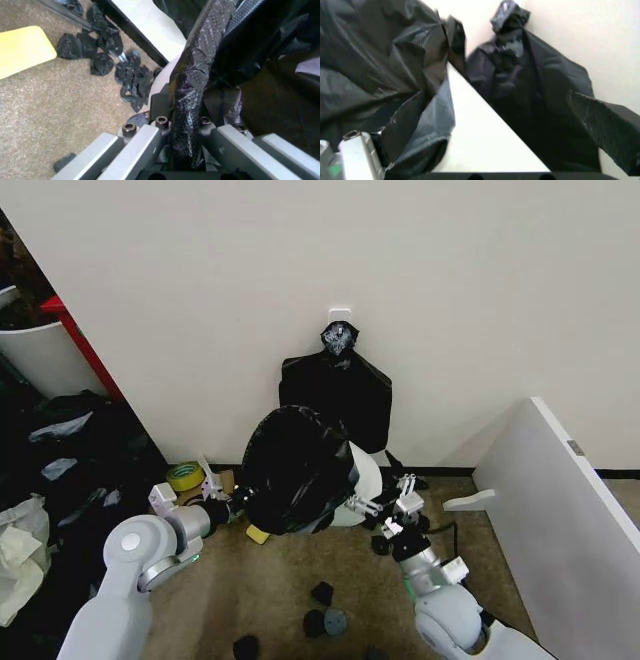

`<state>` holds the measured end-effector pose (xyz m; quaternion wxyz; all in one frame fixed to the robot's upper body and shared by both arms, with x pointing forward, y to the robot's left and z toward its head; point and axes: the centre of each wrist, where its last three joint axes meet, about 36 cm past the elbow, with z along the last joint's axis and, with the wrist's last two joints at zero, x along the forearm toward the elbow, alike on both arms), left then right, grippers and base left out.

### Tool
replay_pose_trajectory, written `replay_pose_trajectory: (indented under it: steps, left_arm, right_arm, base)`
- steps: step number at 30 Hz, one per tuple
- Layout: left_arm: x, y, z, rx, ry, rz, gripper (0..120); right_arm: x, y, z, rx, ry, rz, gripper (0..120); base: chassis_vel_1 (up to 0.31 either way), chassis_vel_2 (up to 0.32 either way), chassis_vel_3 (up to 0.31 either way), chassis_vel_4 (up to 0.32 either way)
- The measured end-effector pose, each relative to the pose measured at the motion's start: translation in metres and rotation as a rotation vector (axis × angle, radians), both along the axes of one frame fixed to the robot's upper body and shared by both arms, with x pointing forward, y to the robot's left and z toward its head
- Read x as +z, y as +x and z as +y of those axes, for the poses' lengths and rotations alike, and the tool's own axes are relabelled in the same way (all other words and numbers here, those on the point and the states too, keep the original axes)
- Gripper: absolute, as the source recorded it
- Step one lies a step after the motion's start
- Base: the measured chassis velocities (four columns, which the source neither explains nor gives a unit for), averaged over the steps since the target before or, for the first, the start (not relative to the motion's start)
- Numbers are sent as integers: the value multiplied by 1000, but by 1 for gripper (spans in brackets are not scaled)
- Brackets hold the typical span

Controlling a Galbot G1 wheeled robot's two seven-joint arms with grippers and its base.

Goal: Place the garbage bag over the trash bin.

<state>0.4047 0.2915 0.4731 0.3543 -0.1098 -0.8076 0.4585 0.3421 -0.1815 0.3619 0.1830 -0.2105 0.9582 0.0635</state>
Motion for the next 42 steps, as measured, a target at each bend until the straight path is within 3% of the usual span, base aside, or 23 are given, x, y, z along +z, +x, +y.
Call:
replay_pose_trajectory:
  steps: [4, 10, 16, 29, 35, 42]
  left_arm:
    - [3, -2, -1, -1, 0, -10, 0]
    - [9, -7, 0, 4, -1, -30, 0]
    - [11, -11, 2, 8, -1, -38, 0]
    - [12, -13, 6, 9, 0, -46, 0]
    - [14, -13, 8, 13, 4, -52, 0]
    - [16, -13, 10, 16, 9, -60, 0]
  right_arm:
    - [-9, 0, -4, -14, -51, -5, 100]
    - [-51, 6, -29, -15, -334, -131, 100]
    - [-63, 14, -44, -77, -452, -191, 100]
    - [-42, 36, -66, -145, -354, -340, 100]
    - [-45, 22, -66, 5, -296, -367, 100]
    - [-49, 5, -60, 125, -279, -316, 100]
  base:
    - [0, 0, 0, 0]
    - [0, 0, 0, 0]
    - [0, 0, 0, 0]
    - [0, 0, 0, 0]
    - [0, 0, 0, 0]
    - [0, 0, 0, 0]
